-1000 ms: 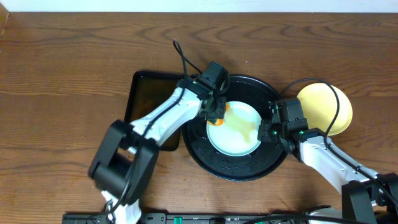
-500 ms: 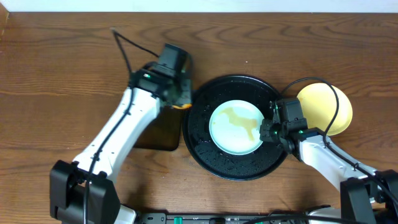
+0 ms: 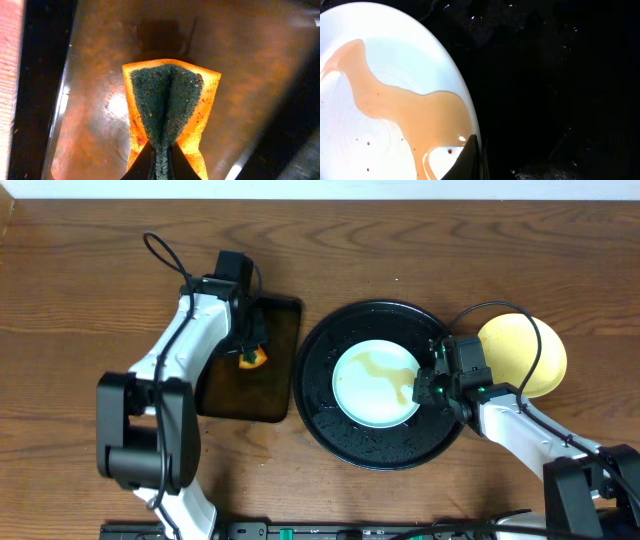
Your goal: Clean dirty plates on tray and stack at the side
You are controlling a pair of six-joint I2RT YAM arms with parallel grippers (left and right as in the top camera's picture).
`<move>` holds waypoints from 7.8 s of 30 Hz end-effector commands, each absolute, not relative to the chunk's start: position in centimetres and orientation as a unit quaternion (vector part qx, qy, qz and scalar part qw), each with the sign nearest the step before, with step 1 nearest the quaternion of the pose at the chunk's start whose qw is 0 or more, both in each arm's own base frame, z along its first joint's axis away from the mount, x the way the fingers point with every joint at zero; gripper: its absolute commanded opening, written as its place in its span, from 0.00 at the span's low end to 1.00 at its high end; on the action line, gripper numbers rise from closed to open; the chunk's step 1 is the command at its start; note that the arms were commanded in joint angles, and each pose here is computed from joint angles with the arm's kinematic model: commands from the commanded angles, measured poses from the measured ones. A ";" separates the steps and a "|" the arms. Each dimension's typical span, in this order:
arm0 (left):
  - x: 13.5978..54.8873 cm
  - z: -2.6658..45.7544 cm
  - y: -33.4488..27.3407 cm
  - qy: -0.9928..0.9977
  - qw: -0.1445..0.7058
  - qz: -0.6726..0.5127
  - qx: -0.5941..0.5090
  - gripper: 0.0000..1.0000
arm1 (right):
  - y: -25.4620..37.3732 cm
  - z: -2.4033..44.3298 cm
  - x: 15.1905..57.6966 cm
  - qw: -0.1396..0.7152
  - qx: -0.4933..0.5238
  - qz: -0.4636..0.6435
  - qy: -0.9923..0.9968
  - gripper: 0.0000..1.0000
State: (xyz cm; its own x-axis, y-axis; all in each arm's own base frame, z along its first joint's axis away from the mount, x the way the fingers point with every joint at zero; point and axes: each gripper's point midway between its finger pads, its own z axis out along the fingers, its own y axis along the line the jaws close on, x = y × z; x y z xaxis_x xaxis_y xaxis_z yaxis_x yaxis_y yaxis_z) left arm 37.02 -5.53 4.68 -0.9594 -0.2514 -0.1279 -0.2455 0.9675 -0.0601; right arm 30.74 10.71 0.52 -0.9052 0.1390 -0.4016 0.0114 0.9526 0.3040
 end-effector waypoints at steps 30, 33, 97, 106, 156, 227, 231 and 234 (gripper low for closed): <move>33.7 2.3 -12.0 0.954 -0.018 -0.280 0.108 0.07 | 5.2 13.5 35.6 0.436 -0.092 -0.065 0.893 0.01; 33.8 1.8 -11.0 0.961 -0.019 -0.253 0.109 0.07 | 5.7 14.9 36.0 0.448 -0.129 -0.078 0.881 0.01; 35.3 13.4 -3.2 0.987 0.147 -0.046 -0.042 0.65 | -11.6 16.6 34.7 0.450 0.203 -0.112 0.862 0.01; 35.2 13.6 -3.2 0.987 0.148 -0.046 -0.042 0.65 | -15.3 11.6 33.4 0.382 0.259 -0.095 0.882 0.10; 20.5 22.7 -2.1 0.889 0.446 -0.087 -0.046 0.80 | 1.6 16.5 21.7 0.387 0.007 0.068 0.919 0.99; 20.5 22.7 -2.1 0.890 0.446 -0.086 -0.047 0.80 | 2.5 15.7 24.5 0.681 -0.089 -0.002 0.727 0.99; 19.7 21.8 -1.4 0.887 0.454 -0.070 -0.049 0.80 | 2.5 15.7 24.5 0.680 -0.089 -0.002 0.727 0.99; 20.0 20.6 -0.8 0.868 0.488 -0.066 -0.059 0.80 | 2.5 15.7 24.5 0.681 -0.089 -0.002 0.727 0.99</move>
